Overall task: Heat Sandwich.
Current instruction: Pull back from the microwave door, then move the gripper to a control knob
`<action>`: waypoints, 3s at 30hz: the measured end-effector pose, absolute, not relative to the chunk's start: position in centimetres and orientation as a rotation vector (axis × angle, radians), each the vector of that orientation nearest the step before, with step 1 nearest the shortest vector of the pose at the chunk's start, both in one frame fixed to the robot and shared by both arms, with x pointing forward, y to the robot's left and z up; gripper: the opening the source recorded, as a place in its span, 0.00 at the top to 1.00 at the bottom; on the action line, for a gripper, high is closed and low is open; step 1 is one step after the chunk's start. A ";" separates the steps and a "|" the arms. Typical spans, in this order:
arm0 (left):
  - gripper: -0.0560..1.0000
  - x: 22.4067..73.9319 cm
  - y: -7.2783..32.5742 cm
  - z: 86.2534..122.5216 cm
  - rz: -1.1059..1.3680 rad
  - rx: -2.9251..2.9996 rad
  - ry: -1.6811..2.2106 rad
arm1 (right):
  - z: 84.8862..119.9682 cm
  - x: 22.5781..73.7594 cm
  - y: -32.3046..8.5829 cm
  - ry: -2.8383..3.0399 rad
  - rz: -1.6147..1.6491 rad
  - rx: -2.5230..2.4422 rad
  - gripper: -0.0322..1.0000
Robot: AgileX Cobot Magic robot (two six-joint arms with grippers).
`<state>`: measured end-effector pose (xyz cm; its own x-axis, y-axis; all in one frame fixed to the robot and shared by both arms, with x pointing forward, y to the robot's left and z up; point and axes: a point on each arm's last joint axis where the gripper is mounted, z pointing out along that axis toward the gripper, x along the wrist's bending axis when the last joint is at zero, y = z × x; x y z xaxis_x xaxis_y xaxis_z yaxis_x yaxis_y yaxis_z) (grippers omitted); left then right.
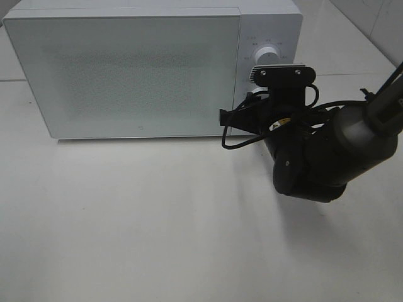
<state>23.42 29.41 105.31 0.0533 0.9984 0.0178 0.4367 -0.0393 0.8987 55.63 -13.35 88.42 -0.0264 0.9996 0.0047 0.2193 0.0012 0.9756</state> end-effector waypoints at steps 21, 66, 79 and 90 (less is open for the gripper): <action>0.01 23.4 29.4 105.3 0.945 1.580 1.481 | 88.4 55.6 -13.3 1.064 1.449 1.745 0.55; 0.01 23.4 29.4 105.3 0.945 1.580 1.481 | 88.2 55.6 -13.6 -0.072 2.024 2.488 0.54; 0.01 23.4 29.4 105.3 0.945 1.580 1.481 | 88.2 55.6 -13.6 -0.063 2.022 2.485 0.54; 0.01 23.4 29.4 105.3 0.945 1.580 1.481 | 88.2 55.6 -13.6 -0.059 2.020 2.485 0.54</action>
<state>23.42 29.41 105.31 0.0533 0.9984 0.0178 0.4367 -0.0393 0.8987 55.60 -13.56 88.23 0.2047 -0.0670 0.9765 0.0097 -0.9975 -0.0705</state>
